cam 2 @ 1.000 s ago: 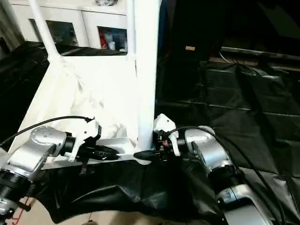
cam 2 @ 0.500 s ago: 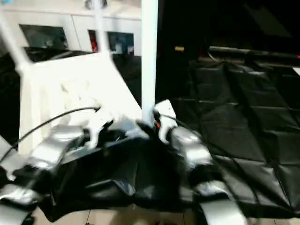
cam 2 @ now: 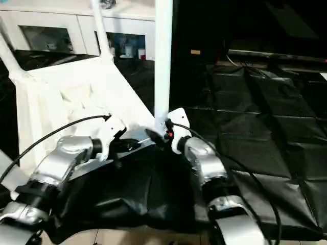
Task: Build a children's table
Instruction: Rotate leg to tighten
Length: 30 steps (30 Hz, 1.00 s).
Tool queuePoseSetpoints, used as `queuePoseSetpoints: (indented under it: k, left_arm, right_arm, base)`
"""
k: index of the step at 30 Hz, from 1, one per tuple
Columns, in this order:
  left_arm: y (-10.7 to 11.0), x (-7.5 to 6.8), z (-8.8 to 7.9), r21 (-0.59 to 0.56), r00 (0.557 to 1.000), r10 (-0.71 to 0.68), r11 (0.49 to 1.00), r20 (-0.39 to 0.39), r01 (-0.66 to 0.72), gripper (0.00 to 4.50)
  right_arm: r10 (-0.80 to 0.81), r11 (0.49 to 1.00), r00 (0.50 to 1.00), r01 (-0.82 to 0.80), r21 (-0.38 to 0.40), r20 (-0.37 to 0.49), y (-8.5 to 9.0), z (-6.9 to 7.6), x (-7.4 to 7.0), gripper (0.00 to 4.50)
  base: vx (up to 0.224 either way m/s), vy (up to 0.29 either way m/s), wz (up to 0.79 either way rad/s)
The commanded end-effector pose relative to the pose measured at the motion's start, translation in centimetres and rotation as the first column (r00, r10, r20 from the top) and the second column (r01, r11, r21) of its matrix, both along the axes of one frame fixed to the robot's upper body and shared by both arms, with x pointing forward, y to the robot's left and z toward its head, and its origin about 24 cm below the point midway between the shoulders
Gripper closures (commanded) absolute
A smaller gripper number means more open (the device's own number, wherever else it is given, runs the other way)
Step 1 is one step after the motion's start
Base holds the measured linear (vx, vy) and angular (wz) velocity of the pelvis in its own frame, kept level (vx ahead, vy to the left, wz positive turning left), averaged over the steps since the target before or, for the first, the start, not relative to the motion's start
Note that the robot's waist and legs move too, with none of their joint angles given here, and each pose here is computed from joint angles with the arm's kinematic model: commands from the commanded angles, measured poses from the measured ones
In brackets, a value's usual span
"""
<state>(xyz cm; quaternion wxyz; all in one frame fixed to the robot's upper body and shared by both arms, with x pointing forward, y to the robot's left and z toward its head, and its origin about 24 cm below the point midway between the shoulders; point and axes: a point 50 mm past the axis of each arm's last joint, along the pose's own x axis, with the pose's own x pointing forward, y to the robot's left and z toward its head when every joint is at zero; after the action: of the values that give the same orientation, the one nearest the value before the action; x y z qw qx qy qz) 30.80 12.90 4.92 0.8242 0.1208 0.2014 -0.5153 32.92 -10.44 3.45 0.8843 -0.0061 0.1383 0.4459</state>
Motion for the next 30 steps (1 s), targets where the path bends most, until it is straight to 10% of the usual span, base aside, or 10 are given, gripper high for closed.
queuePoseSetpoints:
  k: [1,17,30]
  left_arm:
    - [-2.5,-0.7,1.2,-0.105,0.986,-0.159,0.981,0.057,0.164,4.5]
    - [1.4,-2.5,1.3,-0.066,0.941,-0.337,0.94,-0.026,0.335,4.5]
    - [1.2,-2.7,1.1,-0.081,0.937,-0.346,0.937,-0.056,0.341,4.5]
  right_arm:
    - [0.274,0.961,0.962,-0.273,0.049,-0.005,3.0,0.4,-1.6,0.66]
    - [0.557,0.83,0.827,-0.558,0.007,-0.076,0.1,1.2,-3.6,0.9]
    - [0.561,0.828,0.822,-0.558,0.063,-0.094,0.9,0.8,-4.3,1.87]
  base:
    - [0.0,0.0,0.0]
    - [0.0,0.0,0.0]
    - [0.0,0.0,0.0]
